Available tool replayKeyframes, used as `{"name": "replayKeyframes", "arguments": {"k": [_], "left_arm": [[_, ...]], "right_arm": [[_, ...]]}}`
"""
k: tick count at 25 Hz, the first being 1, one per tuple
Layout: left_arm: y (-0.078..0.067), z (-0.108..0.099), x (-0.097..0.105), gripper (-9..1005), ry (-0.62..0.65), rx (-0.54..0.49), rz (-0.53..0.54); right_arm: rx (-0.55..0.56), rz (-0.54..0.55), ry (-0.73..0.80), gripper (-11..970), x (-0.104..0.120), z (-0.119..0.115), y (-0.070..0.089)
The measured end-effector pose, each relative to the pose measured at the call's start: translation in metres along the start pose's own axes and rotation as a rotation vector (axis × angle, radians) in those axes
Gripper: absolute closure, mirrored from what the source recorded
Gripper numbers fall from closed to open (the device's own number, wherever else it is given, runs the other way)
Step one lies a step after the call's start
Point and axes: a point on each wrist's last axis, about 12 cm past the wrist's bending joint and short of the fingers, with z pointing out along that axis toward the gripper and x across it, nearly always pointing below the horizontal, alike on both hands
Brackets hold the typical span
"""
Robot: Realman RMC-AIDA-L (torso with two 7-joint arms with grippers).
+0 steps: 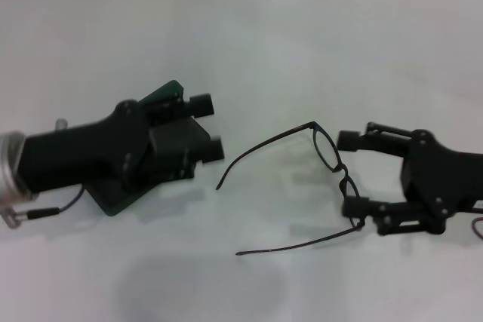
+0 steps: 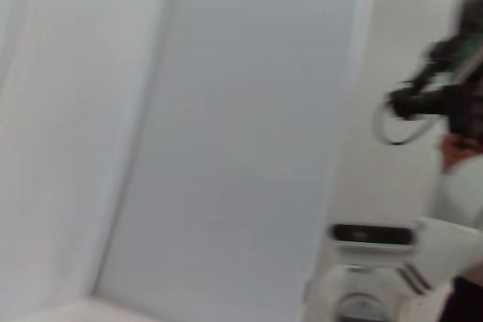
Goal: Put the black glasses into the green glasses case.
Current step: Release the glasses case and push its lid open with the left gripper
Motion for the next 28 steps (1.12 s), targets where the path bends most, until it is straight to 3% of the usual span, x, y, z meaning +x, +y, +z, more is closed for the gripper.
{"name": "replayKeyframes", "arguments": {"k": [2,4,7,10,13,19,28], "left_arm": [[0.005,0.005,-0.011,271,0.091,-0.032,-0.038],[0.011,0.015,-0.037,280,0.265,-0.110,-0.067],[0.016,0.028,-0.070,294,0.410,-0.224,-0.114],[0.018,0.041,-0.103,299,0.534,-0.371,-0.103],[0.015,0.049,-0.120,300,0.645,-0.484,-0.059],[0.013,0.073,-0.129,303,0.844,-0.667,-0.024],[0.025,0.091,-0.108,312,1.074,-0.797,0.044]], "right_arm": [[0.029,0.005,-0.004,93,0.000,-0.007,0.000],[0.051,0.012,-0.006,93,0.002,-0.013,0.001],[0.092,0.021,-0.026,94,0.005,-0.020,0.004],[0.126,0.025,-0.045,94,0.009,-0.025,0.008],[0.140,0.030,-0.044,94,0.012,-0.026,0.009],[0.175,0.033,-0.052,95,0.015,-0.031,0.011],[0.188,0.010,-0.049,96,0.013,-0.028,0.006]]}}
